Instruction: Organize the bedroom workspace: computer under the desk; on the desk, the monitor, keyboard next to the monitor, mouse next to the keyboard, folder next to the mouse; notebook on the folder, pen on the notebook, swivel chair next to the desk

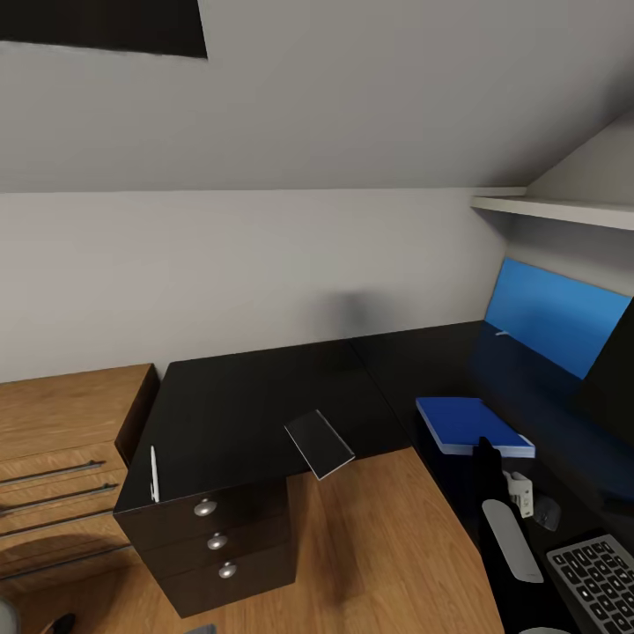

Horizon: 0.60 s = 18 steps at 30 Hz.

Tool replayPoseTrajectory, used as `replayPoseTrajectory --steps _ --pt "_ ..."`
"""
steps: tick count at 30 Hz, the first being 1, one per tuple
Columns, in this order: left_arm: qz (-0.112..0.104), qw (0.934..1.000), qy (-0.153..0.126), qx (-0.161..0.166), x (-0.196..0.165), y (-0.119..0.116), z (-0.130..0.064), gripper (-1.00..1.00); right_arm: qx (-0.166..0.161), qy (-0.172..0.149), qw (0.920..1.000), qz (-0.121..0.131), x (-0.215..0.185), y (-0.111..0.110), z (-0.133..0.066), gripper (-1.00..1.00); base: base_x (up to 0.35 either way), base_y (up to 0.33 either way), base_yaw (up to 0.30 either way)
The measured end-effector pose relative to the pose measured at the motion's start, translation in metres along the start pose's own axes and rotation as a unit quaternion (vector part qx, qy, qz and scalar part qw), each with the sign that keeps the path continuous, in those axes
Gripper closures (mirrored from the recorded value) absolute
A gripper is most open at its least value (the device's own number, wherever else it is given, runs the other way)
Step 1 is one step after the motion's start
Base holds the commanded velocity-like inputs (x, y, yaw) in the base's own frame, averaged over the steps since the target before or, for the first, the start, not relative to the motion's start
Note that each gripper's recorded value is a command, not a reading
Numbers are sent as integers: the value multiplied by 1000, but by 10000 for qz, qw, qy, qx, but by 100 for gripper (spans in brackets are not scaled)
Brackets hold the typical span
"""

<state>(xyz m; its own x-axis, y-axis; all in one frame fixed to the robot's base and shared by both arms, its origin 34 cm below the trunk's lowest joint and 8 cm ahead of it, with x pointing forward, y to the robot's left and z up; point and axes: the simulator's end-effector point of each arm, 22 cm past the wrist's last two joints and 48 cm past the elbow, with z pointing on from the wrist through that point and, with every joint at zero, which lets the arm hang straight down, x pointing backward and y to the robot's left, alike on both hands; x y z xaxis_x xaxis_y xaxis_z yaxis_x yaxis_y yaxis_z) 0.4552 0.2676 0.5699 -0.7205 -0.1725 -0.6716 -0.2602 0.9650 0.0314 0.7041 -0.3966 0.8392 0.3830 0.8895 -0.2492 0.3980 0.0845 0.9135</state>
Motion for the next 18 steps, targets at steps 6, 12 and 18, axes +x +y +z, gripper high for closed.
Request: replayPoseTrajectory --steps 6,12,18 --pt "1 10000 1 -3 0 0 0 -100 -8 6 10000 -11 1 1 0 100 0 0 0" --pt "0 10000 -1 -3 0 0 0 -100 -6 8 10000 -17 1 1 0 -100 0 0 0" --pt "1 10000 -2 -4 0 0 0 -100 -13 12 10000 -26 1 1 0 -100 0 0 0"
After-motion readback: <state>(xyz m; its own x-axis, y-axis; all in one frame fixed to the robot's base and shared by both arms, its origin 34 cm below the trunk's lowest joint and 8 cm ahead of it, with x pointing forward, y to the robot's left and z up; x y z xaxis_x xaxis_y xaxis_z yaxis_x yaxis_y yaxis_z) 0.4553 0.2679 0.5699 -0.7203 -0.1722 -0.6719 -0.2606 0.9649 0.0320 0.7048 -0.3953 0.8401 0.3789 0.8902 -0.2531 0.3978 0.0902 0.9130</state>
